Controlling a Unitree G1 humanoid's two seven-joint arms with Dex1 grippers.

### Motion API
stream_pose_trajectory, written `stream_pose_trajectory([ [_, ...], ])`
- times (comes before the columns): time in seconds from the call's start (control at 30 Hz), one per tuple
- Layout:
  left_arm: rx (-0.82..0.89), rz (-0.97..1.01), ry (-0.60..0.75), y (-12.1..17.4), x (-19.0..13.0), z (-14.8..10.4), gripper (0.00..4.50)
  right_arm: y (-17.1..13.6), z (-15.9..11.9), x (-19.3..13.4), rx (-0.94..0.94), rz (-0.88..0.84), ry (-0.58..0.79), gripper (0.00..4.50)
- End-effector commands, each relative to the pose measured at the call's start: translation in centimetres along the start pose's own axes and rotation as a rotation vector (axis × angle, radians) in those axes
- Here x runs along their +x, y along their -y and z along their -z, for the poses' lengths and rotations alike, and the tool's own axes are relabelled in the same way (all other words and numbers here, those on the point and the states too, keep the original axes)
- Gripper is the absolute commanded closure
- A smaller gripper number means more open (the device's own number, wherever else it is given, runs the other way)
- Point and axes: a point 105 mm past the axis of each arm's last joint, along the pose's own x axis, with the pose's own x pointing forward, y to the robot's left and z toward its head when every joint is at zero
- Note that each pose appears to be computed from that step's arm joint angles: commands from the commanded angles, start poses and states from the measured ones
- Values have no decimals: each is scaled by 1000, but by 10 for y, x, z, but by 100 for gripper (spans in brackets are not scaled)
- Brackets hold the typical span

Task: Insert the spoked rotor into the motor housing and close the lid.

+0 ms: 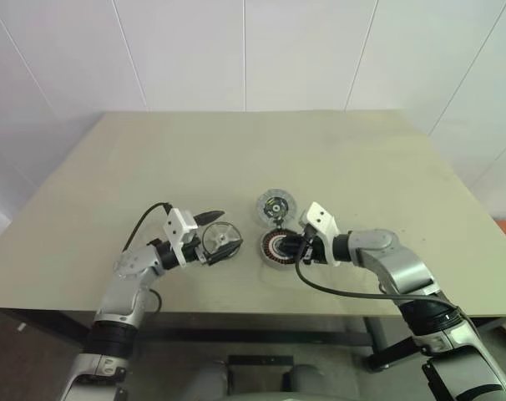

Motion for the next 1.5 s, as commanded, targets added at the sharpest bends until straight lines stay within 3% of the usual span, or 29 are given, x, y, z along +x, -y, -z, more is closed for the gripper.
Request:
stream_pose_trajectory([
  [0.03, 35, 13, 23, 1, 2, -9, 0, 7, 1, -3, 18, 39, 7, 385],
  [1.27, 37, 12, 13, -1, 0, -5, 0, 3, 18, -1, 80, 27, -18, 385],
  [1.47, 41, 13, 10, -1, 0, -5, 0, -3, 26, -2, 82, -5, -61, 192],
  [1.5, 41, 13, 10, -1, 0, -5, 0, -3, 26, -2, 85, -7, -60, 192],
])
